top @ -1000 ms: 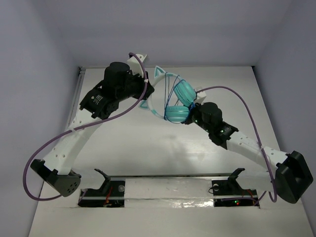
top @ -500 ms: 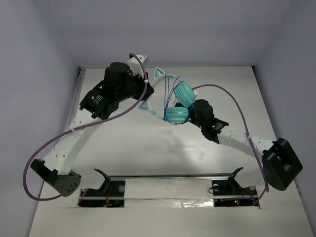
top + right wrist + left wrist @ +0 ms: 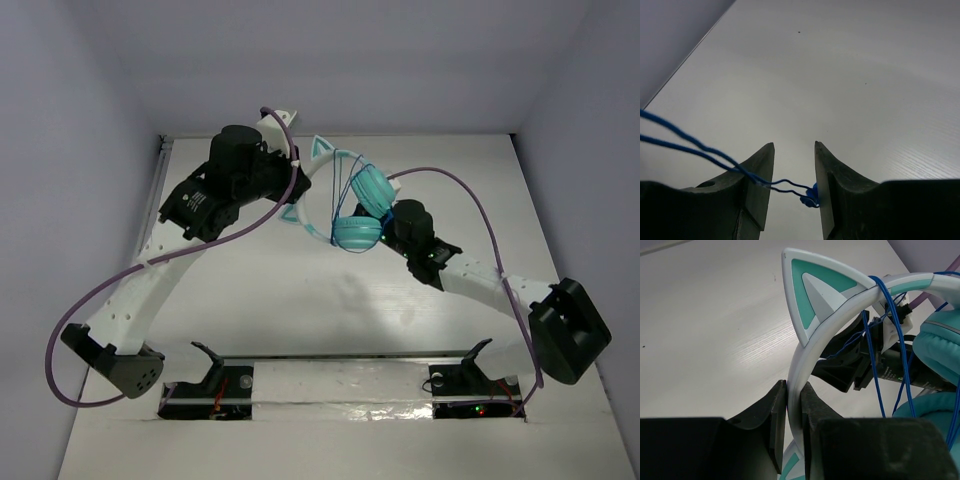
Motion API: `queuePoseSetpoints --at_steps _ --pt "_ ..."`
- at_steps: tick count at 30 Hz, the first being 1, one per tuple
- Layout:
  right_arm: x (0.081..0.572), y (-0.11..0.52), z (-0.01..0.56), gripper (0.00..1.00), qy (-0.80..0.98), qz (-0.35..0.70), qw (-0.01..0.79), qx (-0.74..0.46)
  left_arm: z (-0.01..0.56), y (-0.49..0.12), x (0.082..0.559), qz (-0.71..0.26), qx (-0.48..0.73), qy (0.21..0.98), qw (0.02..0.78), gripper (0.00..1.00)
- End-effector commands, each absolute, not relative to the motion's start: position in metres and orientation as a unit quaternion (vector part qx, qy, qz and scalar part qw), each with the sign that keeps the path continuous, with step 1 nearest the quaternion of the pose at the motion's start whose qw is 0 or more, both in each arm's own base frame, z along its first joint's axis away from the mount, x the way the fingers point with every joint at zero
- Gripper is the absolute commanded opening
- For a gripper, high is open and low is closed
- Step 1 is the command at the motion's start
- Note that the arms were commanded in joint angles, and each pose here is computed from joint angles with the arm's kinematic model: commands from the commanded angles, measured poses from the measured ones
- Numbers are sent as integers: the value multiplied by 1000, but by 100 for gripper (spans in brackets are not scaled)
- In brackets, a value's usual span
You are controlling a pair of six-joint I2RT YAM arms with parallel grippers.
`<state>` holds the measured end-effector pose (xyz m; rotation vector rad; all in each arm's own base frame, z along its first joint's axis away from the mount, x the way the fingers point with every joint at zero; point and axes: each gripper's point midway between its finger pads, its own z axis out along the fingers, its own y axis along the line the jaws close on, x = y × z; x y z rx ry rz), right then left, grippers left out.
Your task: Wrap the headphones
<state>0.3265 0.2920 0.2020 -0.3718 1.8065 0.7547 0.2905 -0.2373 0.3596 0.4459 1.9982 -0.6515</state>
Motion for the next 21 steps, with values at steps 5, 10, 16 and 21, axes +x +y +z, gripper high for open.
queuePoseSetpoints --at_steps 5,10,16,21 --pt "329 295 206 44 745 339 556 -141 439 -237 287 -311 169 753 554 0" --pt "325 295 204 44 740 353 557 -133 442 -242 290 -318 172 750 554 0" --pt "324 298 211 8 729 373 561 -123 440 -245 293 -322 169 750 553 0" --pt "314 297 211 1 730 395 548 -106 438 -248 304 -323 146 751 557 0"
